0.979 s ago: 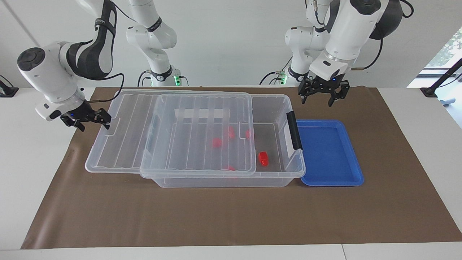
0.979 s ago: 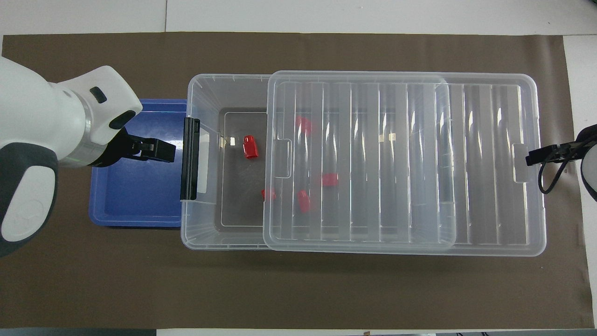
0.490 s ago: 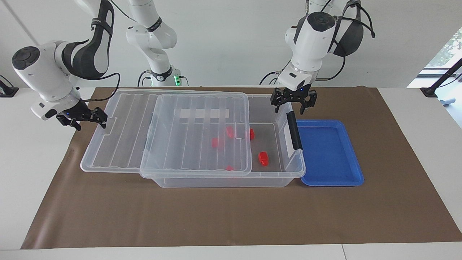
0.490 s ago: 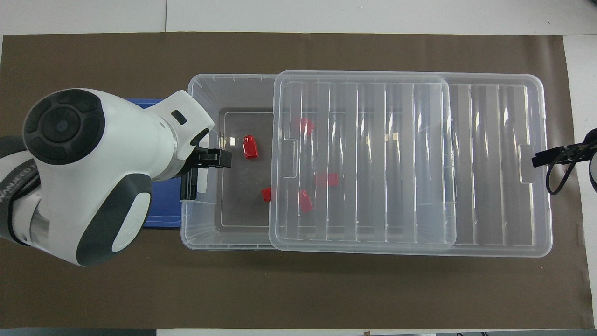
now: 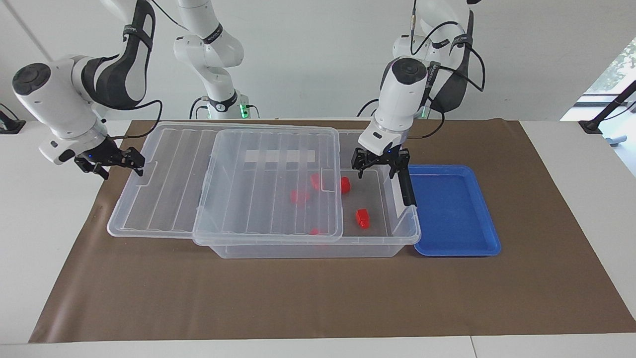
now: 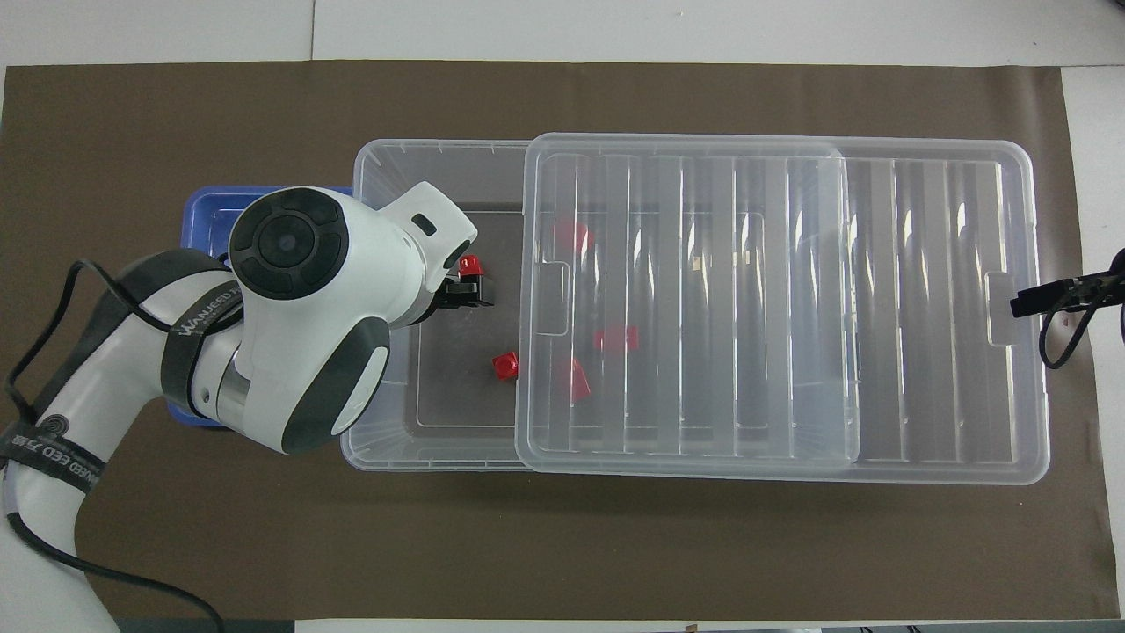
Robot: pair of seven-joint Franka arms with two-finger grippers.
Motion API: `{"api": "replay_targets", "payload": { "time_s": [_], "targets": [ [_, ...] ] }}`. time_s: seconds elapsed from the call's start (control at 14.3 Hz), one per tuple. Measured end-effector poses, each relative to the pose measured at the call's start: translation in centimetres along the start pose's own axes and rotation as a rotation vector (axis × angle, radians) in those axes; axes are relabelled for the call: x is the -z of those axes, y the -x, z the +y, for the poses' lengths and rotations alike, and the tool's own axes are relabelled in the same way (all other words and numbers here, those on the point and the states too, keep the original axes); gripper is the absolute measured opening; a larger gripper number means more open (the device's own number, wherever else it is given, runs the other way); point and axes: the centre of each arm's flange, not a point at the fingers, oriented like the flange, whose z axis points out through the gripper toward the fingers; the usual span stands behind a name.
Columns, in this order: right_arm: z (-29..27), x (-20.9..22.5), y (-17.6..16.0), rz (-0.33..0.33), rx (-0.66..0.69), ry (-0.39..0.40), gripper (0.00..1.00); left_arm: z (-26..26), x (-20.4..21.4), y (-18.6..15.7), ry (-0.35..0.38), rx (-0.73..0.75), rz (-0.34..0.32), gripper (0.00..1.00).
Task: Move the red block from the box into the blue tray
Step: 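Grasp the red block with the left gripper and lift it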
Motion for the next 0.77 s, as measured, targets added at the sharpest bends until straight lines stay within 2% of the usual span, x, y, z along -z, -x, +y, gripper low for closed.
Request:
{"api": "replay_targets", "payload": {
  "time_s": [0.28,0.77],
  "targets": [
    [0.5,0.0,0.2,0.000,-0.005,0.000,1.00,-0.1,-3.6,-0.2,0.014,0.016,0.021,0.97],
    [0.4,1.3,-0.3,0.023,0.002,0.010,1.00,0.1,-7.8,-0.7,0.017,0.033,0.016,0.97]
  ]
}}
